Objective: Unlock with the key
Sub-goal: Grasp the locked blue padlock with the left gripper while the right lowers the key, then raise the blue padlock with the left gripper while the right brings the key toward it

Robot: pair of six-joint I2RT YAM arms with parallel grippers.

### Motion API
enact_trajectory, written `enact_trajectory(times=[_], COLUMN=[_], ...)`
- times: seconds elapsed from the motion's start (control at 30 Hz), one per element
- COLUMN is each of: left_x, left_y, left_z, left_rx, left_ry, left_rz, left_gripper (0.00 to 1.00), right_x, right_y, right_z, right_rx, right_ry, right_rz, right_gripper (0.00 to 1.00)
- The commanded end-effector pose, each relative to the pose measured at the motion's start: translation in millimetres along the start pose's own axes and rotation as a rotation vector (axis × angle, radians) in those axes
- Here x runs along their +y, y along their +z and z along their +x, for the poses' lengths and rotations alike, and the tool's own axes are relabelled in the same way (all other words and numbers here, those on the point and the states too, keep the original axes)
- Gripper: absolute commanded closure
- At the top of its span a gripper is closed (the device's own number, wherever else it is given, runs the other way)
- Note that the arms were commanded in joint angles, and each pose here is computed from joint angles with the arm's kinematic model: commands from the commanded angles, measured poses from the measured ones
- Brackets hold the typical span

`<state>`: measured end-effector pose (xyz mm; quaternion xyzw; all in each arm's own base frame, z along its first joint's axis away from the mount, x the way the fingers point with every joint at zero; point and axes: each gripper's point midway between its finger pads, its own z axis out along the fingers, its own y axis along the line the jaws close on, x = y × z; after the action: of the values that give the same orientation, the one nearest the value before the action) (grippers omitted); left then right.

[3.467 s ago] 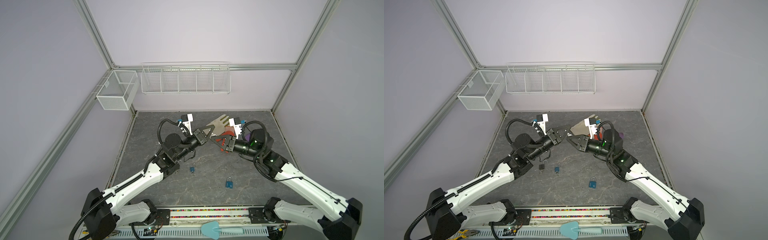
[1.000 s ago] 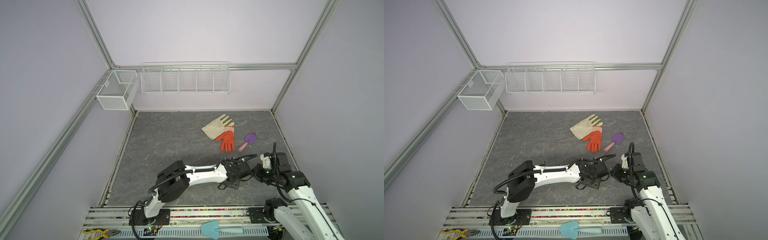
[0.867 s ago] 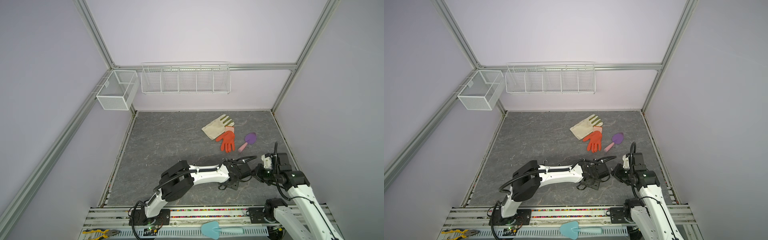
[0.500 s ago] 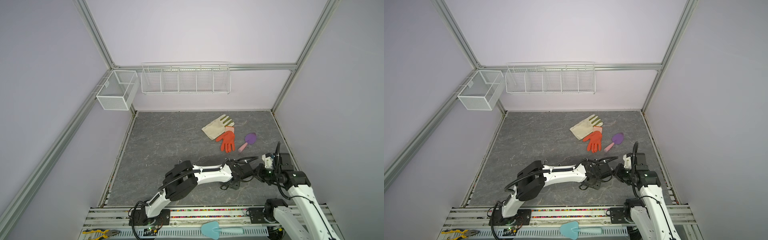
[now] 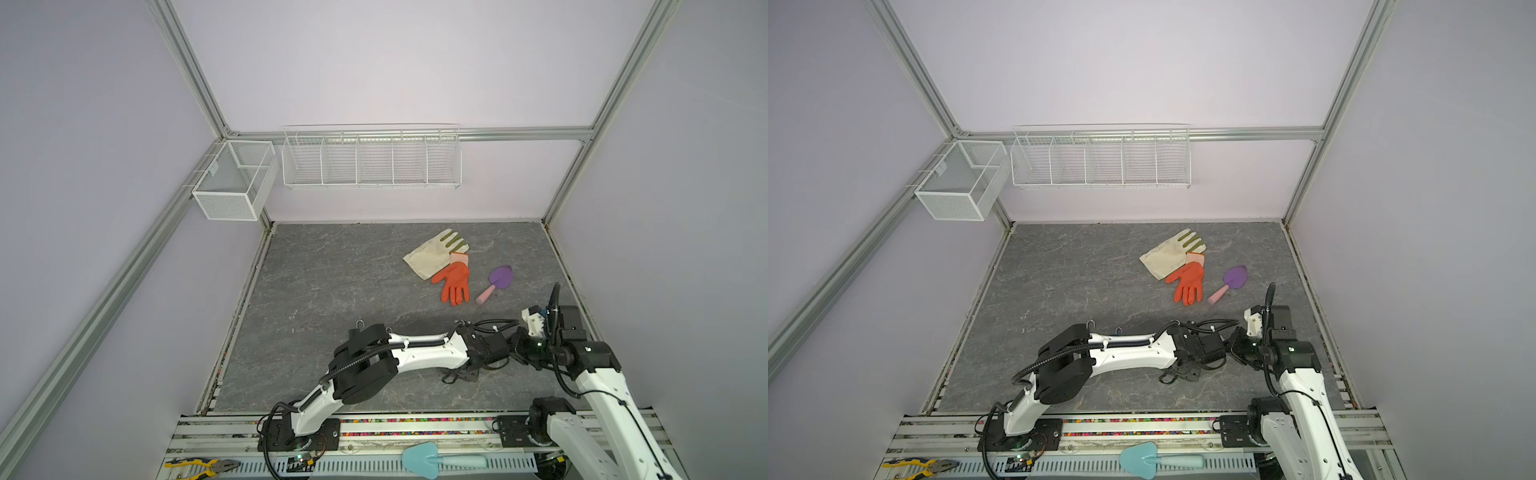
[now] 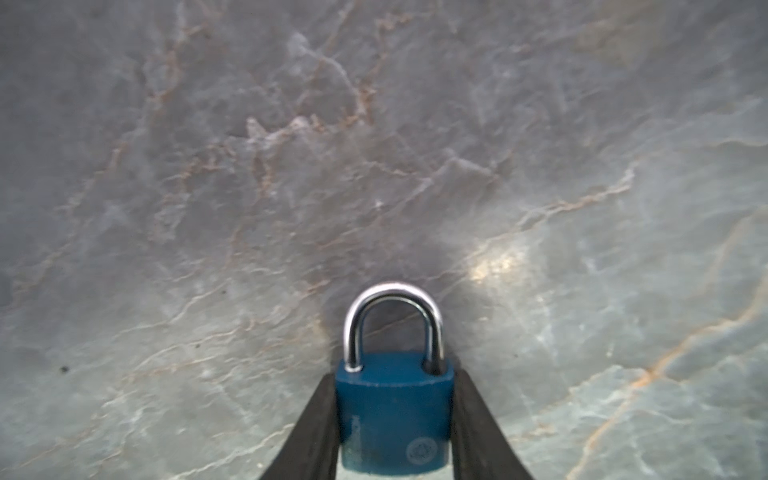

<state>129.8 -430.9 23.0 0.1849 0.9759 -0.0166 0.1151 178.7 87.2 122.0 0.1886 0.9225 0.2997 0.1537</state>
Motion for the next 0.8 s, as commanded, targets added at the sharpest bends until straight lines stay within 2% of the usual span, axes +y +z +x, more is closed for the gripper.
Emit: enact_trajectory(times=[0.0,0.13,0.2,0.27,0.37,0.47,0.57,0.77], left_x=[23.8,42.2,55.4,70.7,90.7,100.6,112.5,116.7], left_y=[-10.2,-43.6,-73.5,-99.7,-127.8,-157.3,-173.8,-192.7], left_z=[-19.2,-56.0,-80.0,-100.1,-122.7,-141.8,-147.1,-149.4], left_rx=[-0.046,-0.124,-0.204,-0.264,-0.319,-0.414,-0.435,-0.419], left_ry=[-0.082,-0.262,-0.357,-0.501,-0.699,-0.831,-0.967,-1.119], left_rz=[-0.055,0.077,0.156,0.238,0.414,0.629,0.742,0.868], left_gripper=[0.73,0.82,0.85,0.89,0.93,0.95,0.99,0.99], right_x=[10.7,29.5,44.5,56.5,79.2,103.5,122.7,162.3], right_y=[-7.0,-17.0,-21.4,-23.0,-23.1,-21.6,-22.1,-20.8], right_z=[-5.3,-11.4,-14.6,-15.0,-12.3,-7.1,-5.9,-1.3], right_rx=[-0.023,-0.072,-0.111,-0.134,-0.162,-0.18,-0.232,-0.33], right_ry=[-0.062,-0.149,-0.222,-0.278,-0.366,-0.459,-0.548,-0.655], right_rz=[-0.031,-0.067,-0.098,-0.116,-0.166,-0.212,-0.205,-0.233], right_gripper=[0.94,0.94,0.93,0.93,0.93,0.93,0.93,0.93])
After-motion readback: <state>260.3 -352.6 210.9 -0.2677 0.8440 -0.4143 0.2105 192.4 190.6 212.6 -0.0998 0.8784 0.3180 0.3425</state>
